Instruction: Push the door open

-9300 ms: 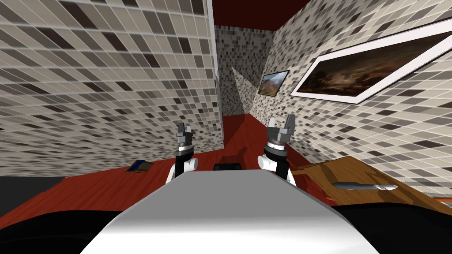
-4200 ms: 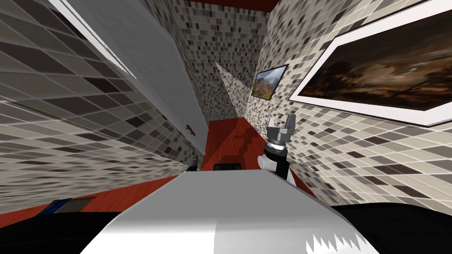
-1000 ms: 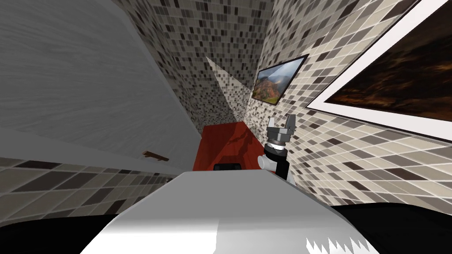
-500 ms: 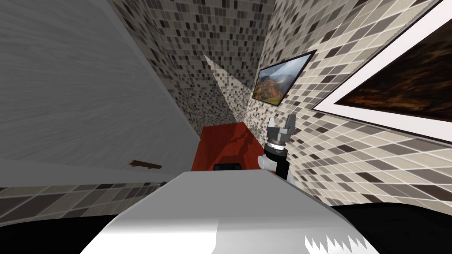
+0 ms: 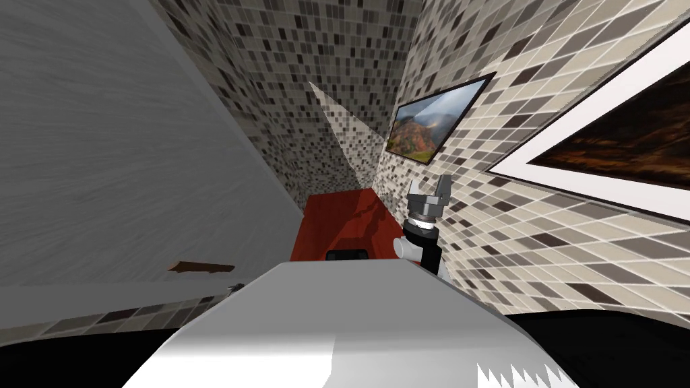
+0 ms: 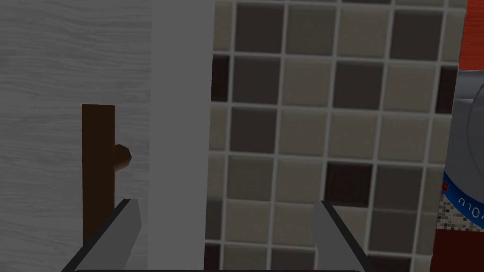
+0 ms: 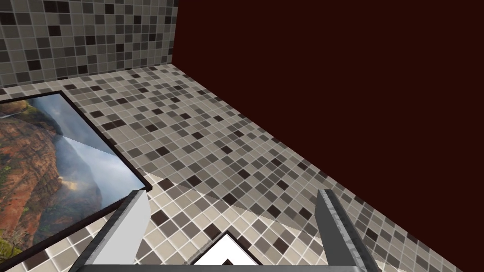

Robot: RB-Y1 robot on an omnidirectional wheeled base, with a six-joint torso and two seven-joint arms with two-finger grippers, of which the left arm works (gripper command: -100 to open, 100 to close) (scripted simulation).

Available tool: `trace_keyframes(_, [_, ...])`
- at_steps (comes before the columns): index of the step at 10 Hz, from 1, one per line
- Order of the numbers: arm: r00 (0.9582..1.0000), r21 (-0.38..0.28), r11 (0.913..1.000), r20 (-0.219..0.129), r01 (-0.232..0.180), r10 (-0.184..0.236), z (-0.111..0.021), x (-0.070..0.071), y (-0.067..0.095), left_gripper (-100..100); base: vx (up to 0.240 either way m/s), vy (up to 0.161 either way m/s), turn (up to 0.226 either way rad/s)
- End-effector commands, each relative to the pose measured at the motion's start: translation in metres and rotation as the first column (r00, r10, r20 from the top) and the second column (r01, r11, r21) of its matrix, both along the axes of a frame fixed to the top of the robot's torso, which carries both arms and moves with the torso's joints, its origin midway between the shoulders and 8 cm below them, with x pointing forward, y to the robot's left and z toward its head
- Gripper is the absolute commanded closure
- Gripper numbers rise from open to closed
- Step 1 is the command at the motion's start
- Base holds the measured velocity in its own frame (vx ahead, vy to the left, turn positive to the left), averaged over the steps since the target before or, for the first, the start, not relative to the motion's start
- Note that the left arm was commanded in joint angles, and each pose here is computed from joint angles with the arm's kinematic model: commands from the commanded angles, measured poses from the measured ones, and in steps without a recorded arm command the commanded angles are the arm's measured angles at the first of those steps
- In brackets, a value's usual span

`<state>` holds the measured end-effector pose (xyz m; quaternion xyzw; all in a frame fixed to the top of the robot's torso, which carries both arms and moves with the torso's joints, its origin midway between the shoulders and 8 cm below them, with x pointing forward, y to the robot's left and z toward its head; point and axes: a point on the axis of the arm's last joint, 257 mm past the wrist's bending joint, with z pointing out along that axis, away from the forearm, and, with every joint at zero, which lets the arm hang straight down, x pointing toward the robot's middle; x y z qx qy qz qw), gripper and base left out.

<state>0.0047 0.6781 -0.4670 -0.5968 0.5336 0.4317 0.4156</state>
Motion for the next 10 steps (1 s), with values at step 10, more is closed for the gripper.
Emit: trace_keyframes(10, [0.9973, 0.215, 0.9757, -0.048, -0.044, 0.055, 0.057, -0.030, 0.031, -100, 0.154, -0.028, 0.003])
